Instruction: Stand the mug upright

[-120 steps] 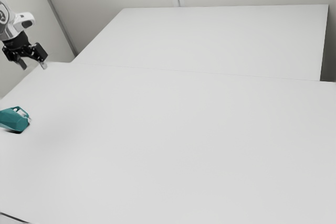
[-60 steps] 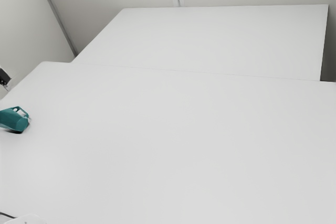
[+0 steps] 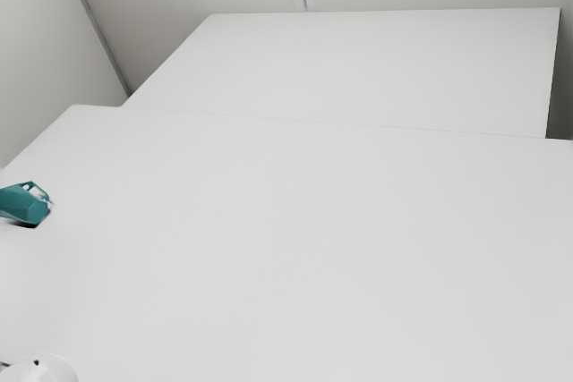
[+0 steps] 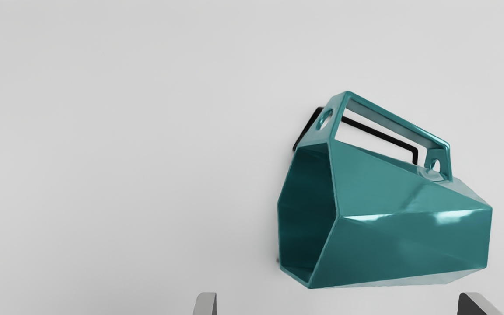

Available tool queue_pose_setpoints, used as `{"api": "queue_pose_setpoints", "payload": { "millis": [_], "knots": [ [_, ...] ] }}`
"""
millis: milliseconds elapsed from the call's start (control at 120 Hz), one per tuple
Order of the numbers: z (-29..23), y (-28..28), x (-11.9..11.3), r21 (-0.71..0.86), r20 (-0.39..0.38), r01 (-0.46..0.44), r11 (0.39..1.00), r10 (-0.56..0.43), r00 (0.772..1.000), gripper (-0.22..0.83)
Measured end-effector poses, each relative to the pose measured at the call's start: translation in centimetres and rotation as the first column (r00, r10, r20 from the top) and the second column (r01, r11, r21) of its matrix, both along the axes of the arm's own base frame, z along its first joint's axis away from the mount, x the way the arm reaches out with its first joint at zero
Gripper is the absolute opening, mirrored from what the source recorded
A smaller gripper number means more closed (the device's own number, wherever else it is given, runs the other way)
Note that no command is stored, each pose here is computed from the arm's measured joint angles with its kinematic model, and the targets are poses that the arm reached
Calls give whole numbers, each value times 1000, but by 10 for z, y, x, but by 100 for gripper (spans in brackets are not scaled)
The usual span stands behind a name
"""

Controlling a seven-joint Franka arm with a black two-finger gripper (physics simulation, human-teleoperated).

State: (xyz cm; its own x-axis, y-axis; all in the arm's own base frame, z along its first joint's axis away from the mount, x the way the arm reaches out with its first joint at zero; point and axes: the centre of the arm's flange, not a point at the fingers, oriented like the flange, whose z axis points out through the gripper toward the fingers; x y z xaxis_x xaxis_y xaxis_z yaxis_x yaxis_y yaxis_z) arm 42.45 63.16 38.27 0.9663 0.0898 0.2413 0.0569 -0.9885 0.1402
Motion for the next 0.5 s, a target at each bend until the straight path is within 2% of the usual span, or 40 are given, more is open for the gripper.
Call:
{"api": "queue_pose_setpoints", "payload": {
  "millis": [183, 342, 500],
  "knots": [
    [-41, 9, -4, -78, 20, 42, 996, -41, 999, 61],
    [-69, -2, 9, -146, 39, 108, 983, -103, 994, 61],
    [-69, -5, 18, -154, 71, 153, 976, -143, 987, 61]
  ]
}}
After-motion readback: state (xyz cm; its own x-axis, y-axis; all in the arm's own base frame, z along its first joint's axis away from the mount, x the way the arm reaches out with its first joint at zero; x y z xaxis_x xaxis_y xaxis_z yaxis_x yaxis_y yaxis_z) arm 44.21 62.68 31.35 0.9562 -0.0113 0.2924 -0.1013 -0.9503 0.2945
